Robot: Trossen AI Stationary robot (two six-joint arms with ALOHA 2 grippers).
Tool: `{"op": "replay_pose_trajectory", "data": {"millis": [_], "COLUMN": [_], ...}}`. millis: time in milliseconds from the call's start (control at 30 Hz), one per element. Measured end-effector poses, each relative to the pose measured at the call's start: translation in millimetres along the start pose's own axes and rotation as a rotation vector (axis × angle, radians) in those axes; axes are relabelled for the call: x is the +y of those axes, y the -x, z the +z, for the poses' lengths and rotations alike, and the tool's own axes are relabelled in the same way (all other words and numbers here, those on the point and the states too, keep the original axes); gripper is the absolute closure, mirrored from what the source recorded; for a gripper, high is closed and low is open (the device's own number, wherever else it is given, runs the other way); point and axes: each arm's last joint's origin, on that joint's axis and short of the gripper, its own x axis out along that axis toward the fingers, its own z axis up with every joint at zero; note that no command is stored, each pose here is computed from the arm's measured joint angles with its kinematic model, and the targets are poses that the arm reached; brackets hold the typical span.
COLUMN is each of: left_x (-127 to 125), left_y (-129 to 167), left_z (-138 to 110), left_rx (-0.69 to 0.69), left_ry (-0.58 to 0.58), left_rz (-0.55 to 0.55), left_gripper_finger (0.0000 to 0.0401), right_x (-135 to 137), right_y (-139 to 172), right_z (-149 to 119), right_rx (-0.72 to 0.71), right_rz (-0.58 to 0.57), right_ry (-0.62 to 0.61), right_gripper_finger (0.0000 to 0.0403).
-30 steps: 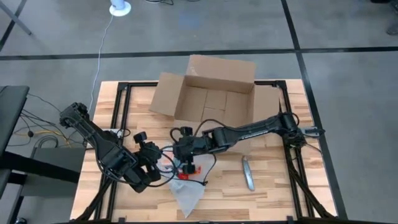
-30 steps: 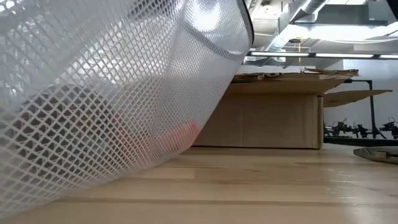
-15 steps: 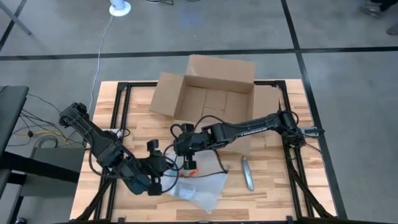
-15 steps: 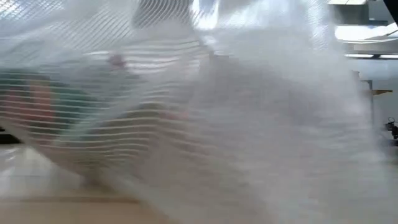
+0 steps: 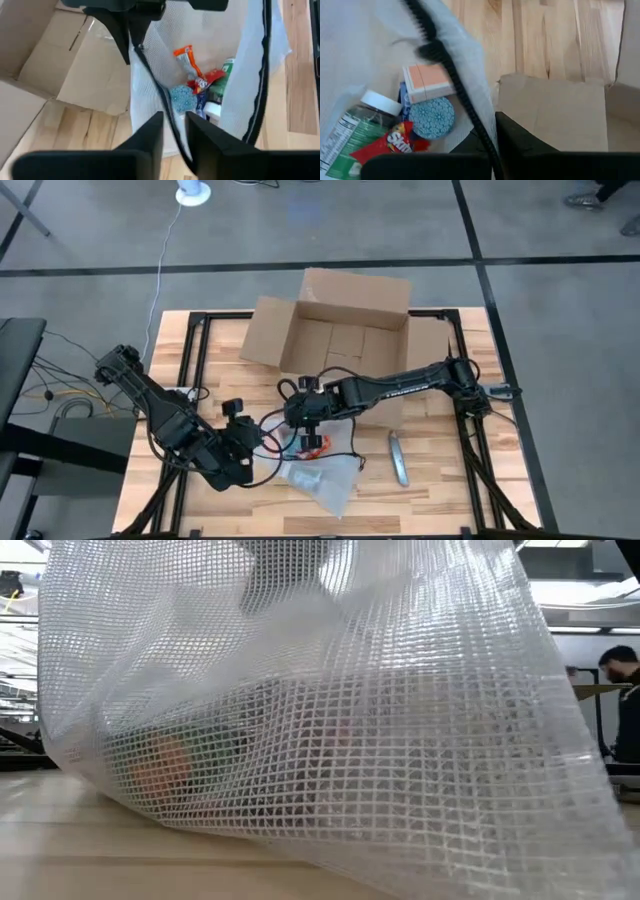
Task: Unpack boxes
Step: Close the transparent zip bag
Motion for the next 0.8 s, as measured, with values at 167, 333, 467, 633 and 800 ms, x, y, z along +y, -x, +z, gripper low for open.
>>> {"op": "replay_pose_trajectory", "data": {"millis": [167, 333, 467, 633, 800], "left_x": [2.4, -6.5, -18.8, -33.9, -52.9], "left_y": [28.9, 46.9, 25.0, -30.2, -69.7], "left_z": [31.1, 55.9, 56.4, 48.7, 42.2], "left_rx": [-0.148, -0.375, -0.38, -0.242, -0.13], "left_ry": [0.074, 0.021, -0.035, -0.081, -0.11], "left_rz": [-0.12, -0.228, -0.204, -0.084, -0.05], "left_gripper_finger": [0.0266, 0.0263, 0.0273, 0.0278, 0.0278], "right_x": [-11.3, -17.2, -19.4, -19.3, -25.2], "right_y": [-2.2, -3.8, -4.2, -3.9, -3.6], "right_z": [-3.0, -3.3, -3.9, -9.4, -17.9], "right_rx": [0.033, 0.036, 0.042, 0.098, 0.186], "right_rz": [-0.015, -0.02, -0.023, -0.024, -0.055], "right_ry": [-0.037, -0.069, -0.075, -0.063, -0.049], "right_gripper_finger": [0.0403, 0.0403, 0.0403, 0.0403, 0.0403]}}
